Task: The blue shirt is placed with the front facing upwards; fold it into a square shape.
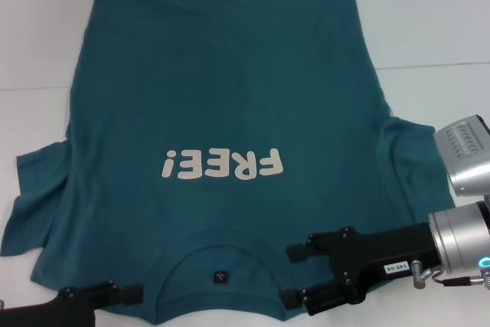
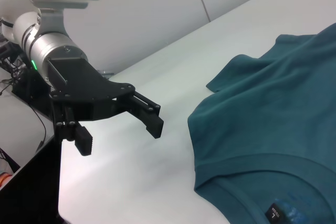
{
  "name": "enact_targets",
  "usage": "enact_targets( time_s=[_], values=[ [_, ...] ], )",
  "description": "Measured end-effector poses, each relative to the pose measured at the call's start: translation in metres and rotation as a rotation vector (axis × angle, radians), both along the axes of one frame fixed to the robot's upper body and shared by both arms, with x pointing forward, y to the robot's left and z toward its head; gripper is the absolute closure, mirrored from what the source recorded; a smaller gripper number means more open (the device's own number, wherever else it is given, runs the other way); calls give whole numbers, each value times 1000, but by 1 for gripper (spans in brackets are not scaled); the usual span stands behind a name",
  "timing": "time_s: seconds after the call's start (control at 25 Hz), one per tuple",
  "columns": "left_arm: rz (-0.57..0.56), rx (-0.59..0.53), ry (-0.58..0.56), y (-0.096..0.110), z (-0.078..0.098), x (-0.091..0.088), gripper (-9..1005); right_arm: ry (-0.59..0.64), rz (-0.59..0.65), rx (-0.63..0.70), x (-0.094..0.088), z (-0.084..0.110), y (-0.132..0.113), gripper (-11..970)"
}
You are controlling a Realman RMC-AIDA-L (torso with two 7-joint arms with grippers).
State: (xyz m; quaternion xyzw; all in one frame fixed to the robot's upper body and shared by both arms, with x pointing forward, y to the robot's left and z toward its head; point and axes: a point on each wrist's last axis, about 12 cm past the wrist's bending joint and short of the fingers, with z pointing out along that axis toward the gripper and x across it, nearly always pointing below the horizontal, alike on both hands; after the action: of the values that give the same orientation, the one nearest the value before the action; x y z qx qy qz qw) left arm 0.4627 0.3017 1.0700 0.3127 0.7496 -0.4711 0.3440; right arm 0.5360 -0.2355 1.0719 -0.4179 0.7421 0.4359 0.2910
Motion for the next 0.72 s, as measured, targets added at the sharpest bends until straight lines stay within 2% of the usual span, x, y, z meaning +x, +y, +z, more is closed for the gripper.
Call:
enact_targets(
  time_s=[0.72],
  values=[
    [18,-16,26,1,1,0,63,15,-22,3,1,0,-2,31]
  ],
)
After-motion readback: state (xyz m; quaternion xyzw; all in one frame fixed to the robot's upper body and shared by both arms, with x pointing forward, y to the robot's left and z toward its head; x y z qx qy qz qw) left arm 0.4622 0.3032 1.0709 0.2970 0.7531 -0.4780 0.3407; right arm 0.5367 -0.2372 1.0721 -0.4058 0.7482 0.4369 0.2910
